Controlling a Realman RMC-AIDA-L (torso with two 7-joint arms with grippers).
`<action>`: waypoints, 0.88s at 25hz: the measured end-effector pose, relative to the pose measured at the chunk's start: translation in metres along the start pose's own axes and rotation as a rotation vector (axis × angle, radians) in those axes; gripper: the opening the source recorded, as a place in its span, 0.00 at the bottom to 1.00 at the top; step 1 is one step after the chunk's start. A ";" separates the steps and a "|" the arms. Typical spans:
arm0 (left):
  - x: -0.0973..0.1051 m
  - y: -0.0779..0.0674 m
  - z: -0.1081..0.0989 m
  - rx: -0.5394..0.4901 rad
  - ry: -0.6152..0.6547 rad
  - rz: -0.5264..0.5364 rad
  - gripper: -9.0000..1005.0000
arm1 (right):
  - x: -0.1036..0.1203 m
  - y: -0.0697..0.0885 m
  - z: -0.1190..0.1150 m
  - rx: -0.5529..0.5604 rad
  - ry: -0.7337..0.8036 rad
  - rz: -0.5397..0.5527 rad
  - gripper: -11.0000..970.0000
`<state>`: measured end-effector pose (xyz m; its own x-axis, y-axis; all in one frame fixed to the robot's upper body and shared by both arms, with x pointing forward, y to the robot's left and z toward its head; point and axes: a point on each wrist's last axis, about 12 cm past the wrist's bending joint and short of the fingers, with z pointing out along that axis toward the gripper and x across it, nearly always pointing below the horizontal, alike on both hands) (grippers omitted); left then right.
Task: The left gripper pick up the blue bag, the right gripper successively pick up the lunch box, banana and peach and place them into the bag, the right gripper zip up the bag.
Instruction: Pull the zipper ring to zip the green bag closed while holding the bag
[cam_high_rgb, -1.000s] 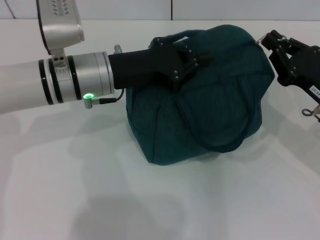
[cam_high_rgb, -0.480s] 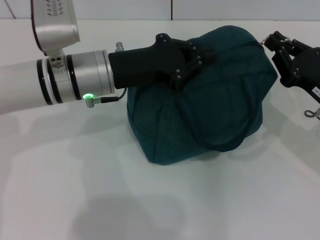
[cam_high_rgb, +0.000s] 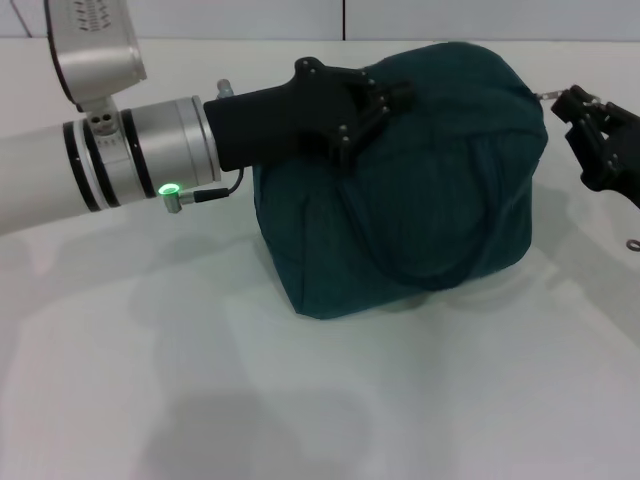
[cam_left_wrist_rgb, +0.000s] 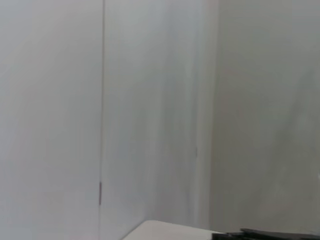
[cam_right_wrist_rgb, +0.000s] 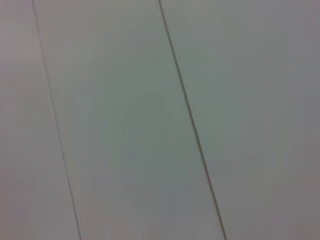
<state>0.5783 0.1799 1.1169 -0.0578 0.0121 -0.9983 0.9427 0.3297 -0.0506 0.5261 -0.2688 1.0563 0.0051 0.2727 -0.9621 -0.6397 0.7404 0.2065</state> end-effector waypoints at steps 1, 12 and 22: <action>0.000 0.001 -0.001 -0.007 0.000 0.000 0.04 | 0.001 0.000 -0.003 0.006 0.001 0.002 0.08; 0.002 0.001 -0.002 -0.022 -0.001 0.010 0.04 | 0.004 0.000 -0.008 -0.048 0.072 0.060 0.15; 0.002 0.001 -0.002 -0.023 -0.002 0.027 0.04 | 0.006 -0.008 -0.027 -0.052 0.153 0.108 0.42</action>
<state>0.5786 0.1820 1.1151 -0.0317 0.0191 -0.9993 0.9362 0.3506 -0.0230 0.5101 -0.2897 1.0442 -0.1803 0.2491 -0.9515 -0.6689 0.6782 0.3043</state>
